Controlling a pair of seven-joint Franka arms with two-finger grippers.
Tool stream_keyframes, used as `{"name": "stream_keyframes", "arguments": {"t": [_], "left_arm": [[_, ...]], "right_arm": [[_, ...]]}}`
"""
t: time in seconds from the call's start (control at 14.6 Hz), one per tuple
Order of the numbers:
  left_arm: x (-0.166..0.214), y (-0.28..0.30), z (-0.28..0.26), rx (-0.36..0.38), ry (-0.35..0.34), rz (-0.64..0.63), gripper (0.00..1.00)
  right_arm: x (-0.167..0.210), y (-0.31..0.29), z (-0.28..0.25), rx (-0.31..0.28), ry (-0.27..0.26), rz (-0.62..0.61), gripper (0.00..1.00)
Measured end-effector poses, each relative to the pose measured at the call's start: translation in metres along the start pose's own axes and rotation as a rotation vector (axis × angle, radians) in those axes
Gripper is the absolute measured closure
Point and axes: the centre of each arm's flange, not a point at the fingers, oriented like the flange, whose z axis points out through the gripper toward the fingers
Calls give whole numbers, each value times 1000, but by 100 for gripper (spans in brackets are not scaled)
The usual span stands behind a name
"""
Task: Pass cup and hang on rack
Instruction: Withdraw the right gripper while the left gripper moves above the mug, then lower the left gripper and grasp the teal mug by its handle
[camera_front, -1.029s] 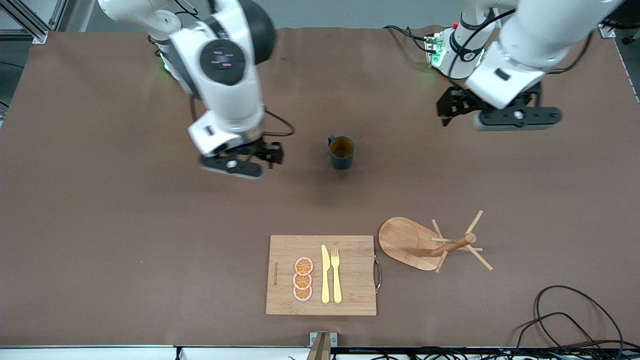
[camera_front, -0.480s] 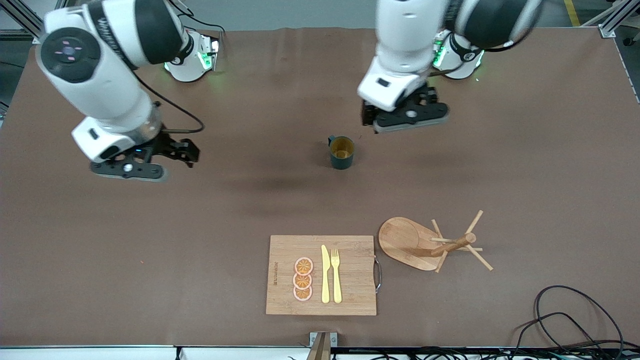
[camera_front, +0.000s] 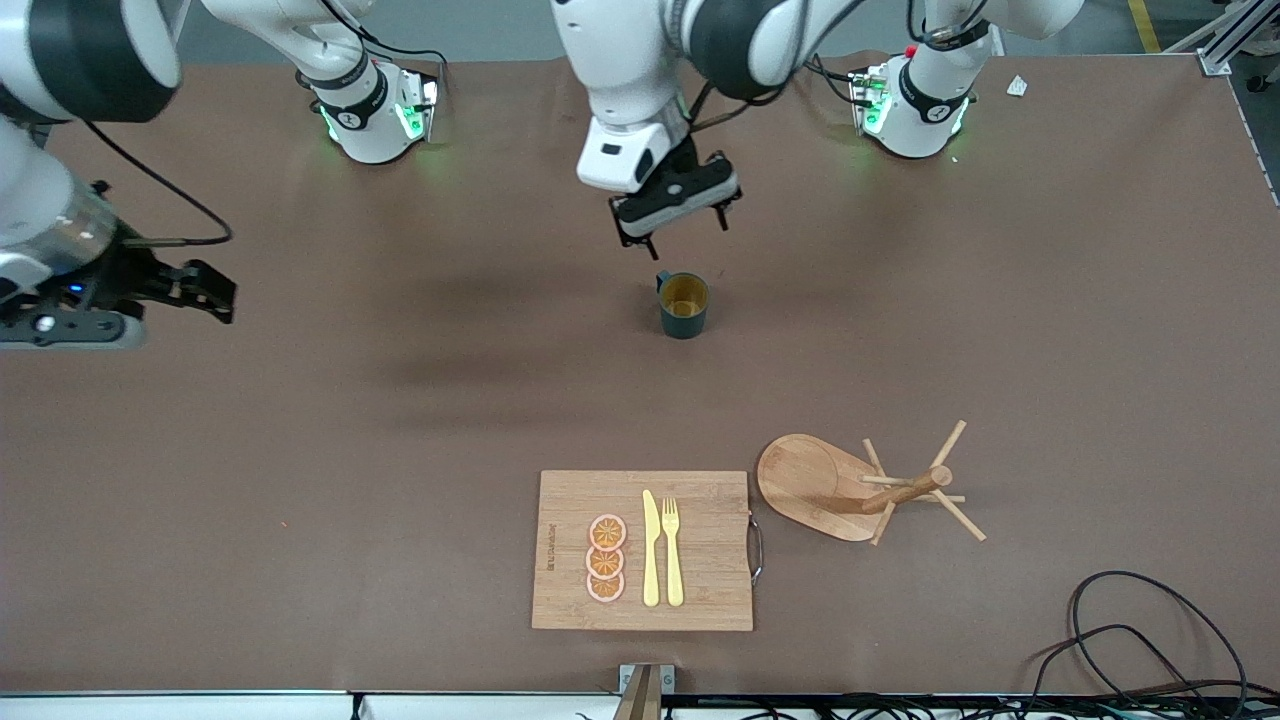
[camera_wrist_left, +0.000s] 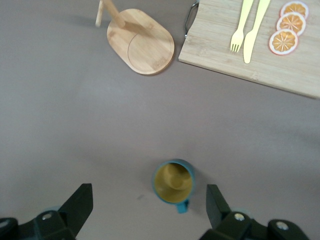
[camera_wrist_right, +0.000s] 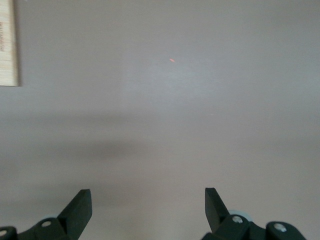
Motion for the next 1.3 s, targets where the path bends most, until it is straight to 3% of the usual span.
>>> {"name": "stream_keyframes", "arguments": {"t": [0.21, 0.48, 0.69, 0.96, 1.3], "left_arm": [[-64, 30, 27, 29, 99, -126, 0], [-134, 55, 66, 51, 180, -231, 0], [-167, 60, 95, 57, 251, -336, 0], [-209, 51, 134, 68, 346, -404, 0], [-257, 51, 205, 56, 486, -427, 1]], "right_arm": [[-7, 30, -5, -1, -5, 2, 0], [-12, 48, -11, -2, 5, 11, 0], [-13, 57, -11, 23, 7, 16, 0], [-22, 117, -4, 129, 17, 19, 0], [-26, 132, -2, 143, 22, 18, 0]]}}
